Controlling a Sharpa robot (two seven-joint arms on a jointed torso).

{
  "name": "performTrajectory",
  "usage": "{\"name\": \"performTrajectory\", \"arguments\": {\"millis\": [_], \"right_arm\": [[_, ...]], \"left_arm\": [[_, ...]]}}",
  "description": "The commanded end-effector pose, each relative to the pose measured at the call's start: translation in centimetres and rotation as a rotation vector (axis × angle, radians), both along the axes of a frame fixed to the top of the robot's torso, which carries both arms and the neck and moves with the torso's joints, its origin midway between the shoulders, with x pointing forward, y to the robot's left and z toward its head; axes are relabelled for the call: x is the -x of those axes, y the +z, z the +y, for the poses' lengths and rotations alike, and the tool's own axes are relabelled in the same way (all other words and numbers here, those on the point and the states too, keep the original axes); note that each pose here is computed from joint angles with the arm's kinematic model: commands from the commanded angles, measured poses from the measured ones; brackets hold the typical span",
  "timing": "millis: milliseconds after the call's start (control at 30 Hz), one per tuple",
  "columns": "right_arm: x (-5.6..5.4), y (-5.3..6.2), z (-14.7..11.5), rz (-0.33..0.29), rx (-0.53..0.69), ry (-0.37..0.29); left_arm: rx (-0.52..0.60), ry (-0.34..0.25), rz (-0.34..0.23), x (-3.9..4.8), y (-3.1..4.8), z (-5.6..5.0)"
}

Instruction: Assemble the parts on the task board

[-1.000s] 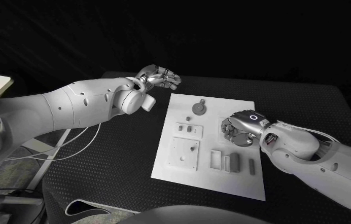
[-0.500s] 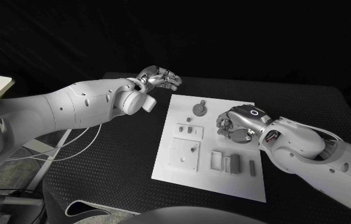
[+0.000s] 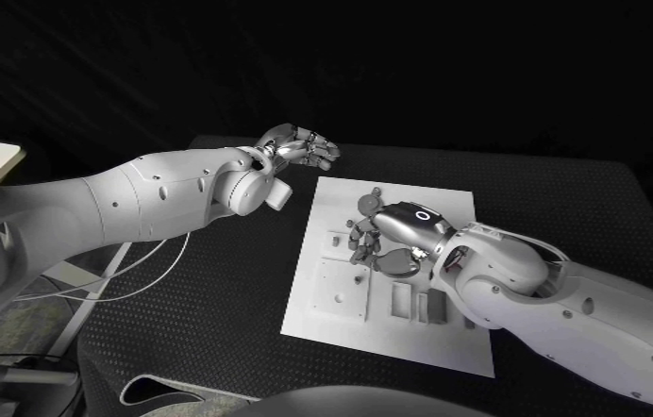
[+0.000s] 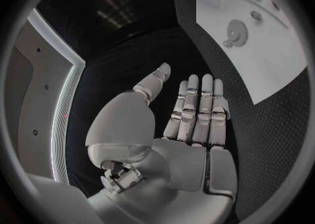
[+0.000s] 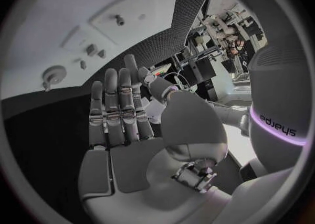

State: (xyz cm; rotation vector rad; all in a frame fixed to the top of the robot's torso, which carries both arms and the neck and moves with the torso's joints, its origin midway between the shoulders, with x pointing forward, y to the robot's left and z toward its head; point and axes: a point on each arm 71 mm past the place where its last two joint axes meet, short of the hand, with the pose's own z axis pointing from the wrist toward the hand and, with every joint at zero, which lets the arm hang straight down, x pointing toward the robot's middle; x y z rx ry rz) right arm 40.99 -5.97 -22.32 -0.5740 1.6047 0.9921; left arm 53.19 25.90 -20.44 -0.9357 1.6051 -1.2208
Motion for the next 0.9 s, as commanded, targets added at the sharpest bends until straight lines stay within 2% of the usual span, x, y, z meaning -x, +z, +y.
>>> {"name": "performTrajectory", "arguments": {"millis": [33,433,900], "right_arm": [[0.5,-1.1,0.7,0.012,0.027,0.048],[1.8,-4.7,2.7,0.026,0.080,0.099],[2.0,-6.4,3.0,0.007,0.127,0.108]], "left_arm": [[0.013,-0.013,-0.006,-0.03,0.15,-0.5],[0.014,-0.019,-0.005,-0.11,0.13,-0.9],[0.015,-0.022,-0.004,-0.11,0.13,-1.1]]}}
